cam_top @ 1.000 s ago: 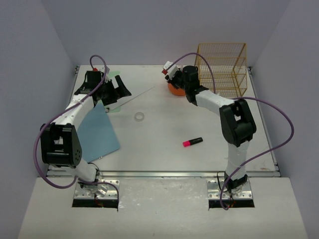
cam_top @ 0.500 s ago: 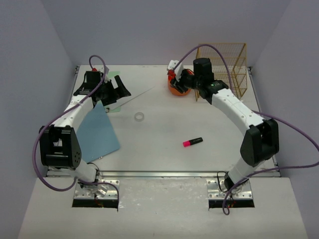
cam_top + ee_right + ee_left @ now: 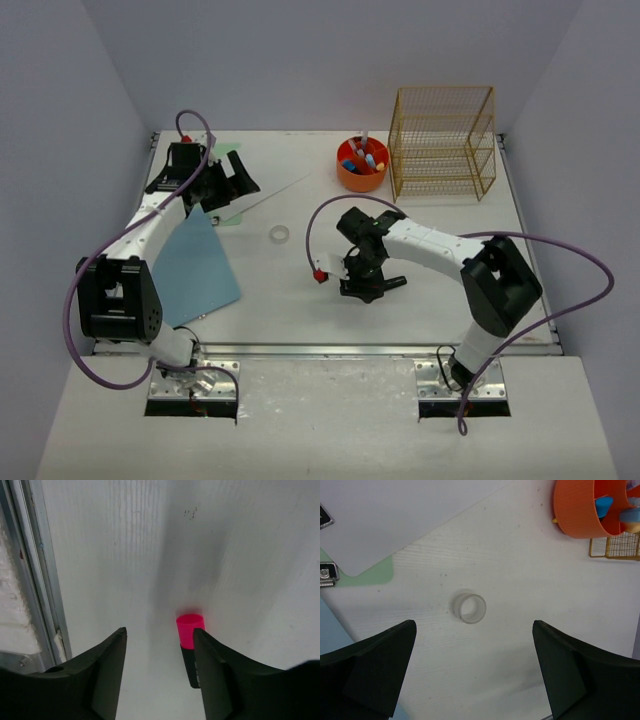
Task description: Organize the desk
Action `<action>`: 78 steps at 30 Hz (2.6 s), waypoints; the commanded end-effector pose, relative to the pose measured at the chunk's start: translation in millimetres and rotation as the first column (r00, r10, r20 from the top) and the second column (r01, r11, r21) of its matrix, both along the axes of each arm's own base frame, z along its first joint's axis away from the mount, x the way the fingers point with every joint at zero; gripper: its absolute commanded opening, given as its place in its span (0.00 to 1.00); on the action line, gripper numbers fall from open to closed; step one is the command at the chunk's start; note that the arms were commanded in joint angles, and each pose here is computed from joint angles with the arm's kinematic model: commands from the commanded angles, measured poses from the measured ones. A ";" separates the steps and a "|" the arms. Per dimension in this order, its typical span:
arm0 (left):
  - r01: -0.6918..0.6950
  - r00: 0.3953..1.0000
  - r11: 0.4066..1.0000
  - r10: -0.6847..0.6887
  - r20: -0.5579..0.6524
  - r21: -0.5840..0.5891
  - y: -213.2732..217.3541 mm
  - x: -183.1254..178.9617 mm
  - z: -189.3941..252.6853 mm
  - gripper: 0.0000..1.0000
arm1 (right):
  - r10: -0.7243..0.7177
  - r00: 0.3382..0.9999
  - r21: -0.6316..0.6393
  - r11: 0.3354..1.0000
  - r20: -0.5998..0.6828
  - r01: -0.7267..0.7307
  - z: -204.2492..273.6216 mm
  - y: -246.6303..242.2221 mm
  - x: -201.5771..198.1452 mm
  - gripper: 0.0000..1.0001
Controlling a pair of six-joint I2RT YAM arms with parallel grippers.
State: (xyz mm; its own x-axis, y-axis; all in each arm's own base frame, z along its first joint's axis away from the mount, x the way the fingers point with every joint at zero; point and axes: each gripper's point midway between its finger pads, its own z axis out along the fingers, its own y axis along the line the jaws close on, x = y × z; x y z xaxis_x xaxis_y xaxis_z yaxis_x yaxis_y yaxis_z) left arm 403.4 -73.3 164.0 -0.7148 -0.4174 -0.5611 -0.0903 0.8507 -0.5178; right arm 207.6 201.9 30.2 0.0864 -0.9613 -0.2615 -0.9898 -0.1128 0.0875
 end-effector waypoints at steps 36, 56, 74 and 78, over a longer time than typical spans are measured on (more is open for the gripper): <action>-0.016 1.000 0.999 0.015 0.024 0.031 5.5 4.8 3.8 1.00 | -0.274 0.866 0.380 0.919 0.417 0.108 136.5 119.3 176.2 0.00; -0.013 1.000 1.000 0.014 0.009 -0.027 -2.5 10.3 -3.6 1.00 | -0.590 0.697 0.734 0.666 0.409 0.133 191.4 82.8 323.5 0.00; -0.018 1.000 1.000 0.018 -0.005 -0.009 0.1 11.0 -9.1 1.00 | -0.538 0.705 0.683 0.723 0.462 0.104 154.4 62.8 339.0 0.00; -0.022 1.000 1.000 0.022 -0.007 -0.007 0.8 9.9 -10.8 1.00 | -0.536 0.701 0.675 0.730 0.471 0.104 150.8 56.6 342.5 0.00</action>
State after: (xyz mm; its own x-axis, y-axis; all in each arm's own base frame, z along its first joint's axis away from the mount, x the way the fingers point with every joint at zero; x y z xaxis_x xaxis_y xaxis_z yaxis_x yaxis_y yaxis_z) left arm 403.4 -72.3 143.3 -0.7371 -0.4307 -0.5207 -0.1317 0.8473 -0.5145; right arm 537.2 262.4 168.1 0.0827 -0.6437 -0.7608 -0.7949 0.4179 -0.4400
